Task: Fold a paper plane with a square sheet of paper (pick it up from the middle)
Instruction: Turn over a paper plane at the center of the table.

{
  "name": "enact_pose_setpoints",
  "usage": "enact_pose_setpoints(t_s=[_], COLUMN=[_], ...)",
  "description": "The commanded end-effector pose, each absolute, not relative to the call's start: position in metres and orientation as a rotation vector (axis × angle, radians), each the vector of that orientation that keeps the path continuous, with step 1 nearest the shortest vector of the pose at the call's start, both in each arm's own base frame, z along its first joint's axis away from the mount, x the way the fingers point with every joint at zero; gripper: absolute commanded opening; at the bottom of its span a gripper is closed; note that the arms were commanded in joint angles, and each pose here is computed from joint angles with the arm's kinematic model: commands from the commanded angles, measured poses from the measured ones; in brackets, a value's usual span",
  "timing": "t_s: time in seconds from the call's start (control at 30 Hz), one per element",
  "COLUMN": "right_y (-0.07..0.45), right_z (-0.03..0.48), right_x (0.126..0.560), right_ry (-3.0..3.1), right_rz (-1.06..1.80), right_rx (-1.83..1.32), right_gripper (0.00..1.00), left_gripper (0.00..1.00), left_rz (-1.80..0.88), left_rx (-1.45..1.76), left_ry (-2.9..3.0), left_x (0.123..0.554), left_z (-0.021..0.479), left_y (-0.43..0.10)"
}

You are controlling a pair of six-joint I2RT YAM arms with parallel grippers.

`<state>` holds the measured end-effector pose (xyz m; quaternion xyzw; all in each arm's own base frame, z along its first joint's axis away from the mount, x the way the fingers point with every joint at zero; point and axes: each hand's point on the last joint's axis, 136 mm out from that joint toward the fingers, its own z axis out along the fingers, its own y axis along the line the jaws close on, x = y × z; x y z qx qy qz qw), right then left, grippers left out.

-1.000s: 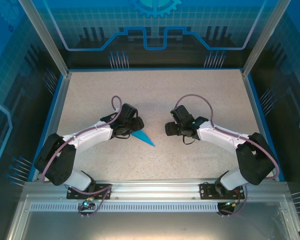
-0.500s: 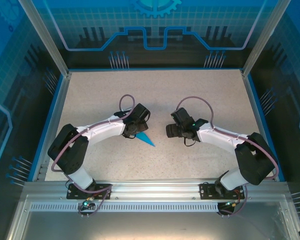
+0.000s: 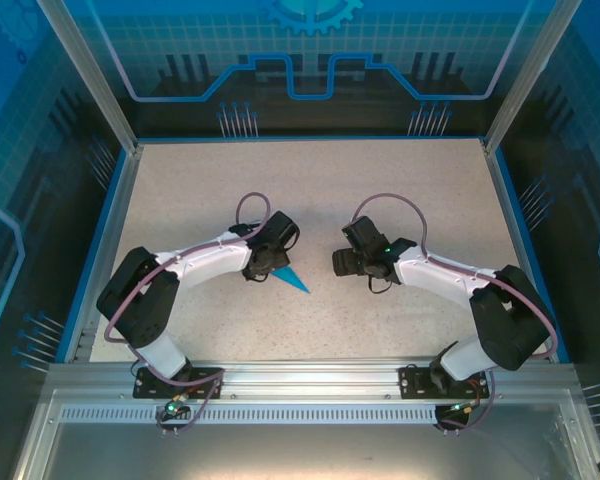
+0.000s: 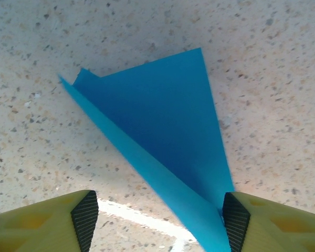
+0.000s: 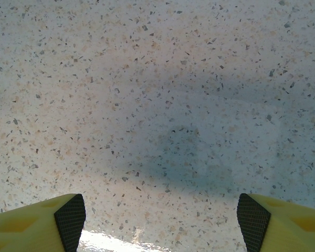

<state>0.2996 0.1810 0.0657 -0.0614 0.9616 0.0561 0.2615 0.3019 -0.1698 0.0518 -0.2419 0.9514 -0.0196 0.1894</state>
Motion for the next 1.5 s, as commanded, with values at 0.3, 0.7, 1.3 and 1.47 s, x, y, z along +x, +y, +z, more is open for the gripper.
enact_pose_setpoints(t_s=[0.3,0.7,1.3,1.47], right_y=[0.178,0.179,0.159,0.169], right_z=[0.069,0.084,0.133,0.134], right_x=[0.302,0.304,0.3,0.295], right_ry=[2.608,2.577,2.447,2.444], right_rz=[0.161,0.202,0.588,0.677], right_rx=[-0.122,-0.077,0.182,0.127], right_gripper=[0.8,0.8,0.82,0.82], left_gripper=[0.43,0.02,0.0,0.0], left_rz=[-0.114,-0.168,-1.003,-1.069], left_rx=[-0.799,-0.746,-0.029,-0.029], left_ry=[2.648,2.572,2.377,2.402], left_x=[0.284,0.295,0.318,0.324], left_z=[0.044,0.062,0.178,0.157], left_y=[-0.163,-0.164,-0.289,-0.3])
